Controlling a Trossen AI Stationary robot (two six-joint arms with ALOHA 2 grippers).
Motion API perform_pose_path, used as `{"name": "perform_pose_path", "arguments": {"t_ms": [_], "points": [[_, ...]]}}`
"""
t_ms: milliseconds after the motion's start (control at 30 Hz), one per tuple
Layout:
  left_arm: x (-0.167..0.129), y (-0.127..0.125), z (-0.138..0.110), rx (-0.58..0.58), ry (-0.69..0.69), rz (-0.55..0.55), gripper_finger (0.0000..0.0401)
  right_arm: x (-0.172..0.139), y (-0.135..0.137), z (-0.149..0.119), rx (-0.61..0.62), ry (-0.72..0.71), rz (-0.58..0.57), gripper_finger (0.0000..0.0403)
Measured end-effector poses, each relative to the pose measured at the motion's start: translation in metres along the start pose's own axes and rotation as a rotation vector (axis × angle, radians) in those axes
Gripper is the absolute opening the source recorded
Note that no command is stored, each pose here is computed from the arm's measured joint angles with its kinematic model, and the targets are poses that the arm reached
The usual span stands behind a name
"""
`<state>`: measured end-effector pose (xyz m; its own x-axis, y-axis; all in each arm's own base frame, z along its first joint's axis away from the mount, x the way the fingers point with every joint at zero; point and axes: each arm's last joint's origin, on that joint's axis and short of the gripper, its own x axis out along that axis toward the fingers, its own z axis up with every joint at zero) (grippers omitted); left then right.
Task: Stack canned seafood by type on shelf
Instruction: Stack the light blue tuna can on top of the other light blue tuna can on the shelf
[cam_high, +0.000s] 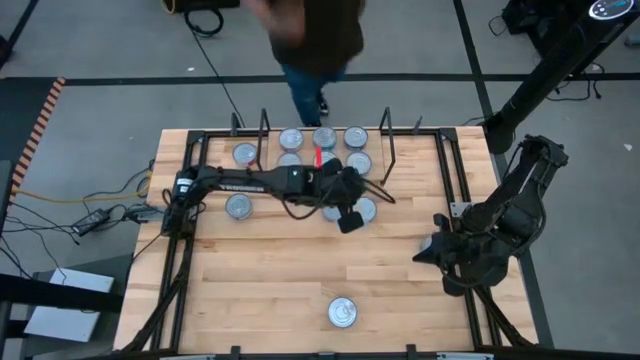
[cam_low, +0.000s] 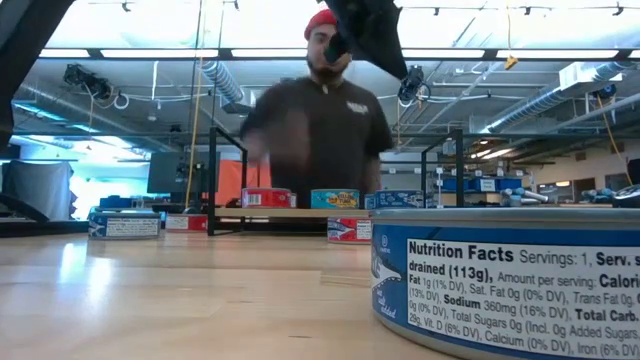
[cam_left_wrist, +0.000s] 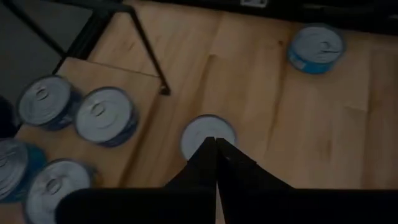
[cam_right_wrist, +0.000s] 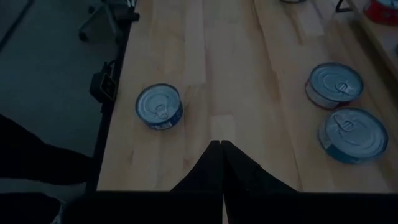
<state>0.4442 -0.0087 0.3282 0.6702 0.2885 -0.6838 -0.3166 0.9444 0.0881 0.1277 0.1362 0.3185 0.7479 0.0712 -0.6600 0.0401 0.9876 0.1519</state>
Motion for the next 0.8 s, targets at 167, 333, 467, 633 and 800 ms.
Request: {"name": "perform_pose_path", "arguments": {"t_ms": [167, 333, 467, 633, 800], "points": [[-0.005, -0.025, -0.004, 0.008, -0.040, -0.050, 0.0005, 0.003, 0.005, 0.001, 0.016, -0.022, 0.003, 0.0003], [0.006, -0.049, -0.023, -0.017, -0.040, -0.108, 0.0005, 0.013, 0.013, 0.000, 0.000, -0.027, -0.021, 0.0003], [0.013, -0.073, -0.041, -0.048, -0.073, -0.174, 0.0005, 0.023, 0.020, -0.002, -0.006, -0.013, -0.033, 0.0003], [0.007, -0.095, -0.054, -0.096, -0.150, -0.249, 0.0005, 0.029, 0.028, -0.004, -0.005, -0.009, -0.015, 0.0003], [0.005, -0.105, -0.068, -0.138, -0.219, -0.285, 0.0005, 0.028, 0.030, -0.006, -0.001, 0.003, 0.002, 0.0003]]}}
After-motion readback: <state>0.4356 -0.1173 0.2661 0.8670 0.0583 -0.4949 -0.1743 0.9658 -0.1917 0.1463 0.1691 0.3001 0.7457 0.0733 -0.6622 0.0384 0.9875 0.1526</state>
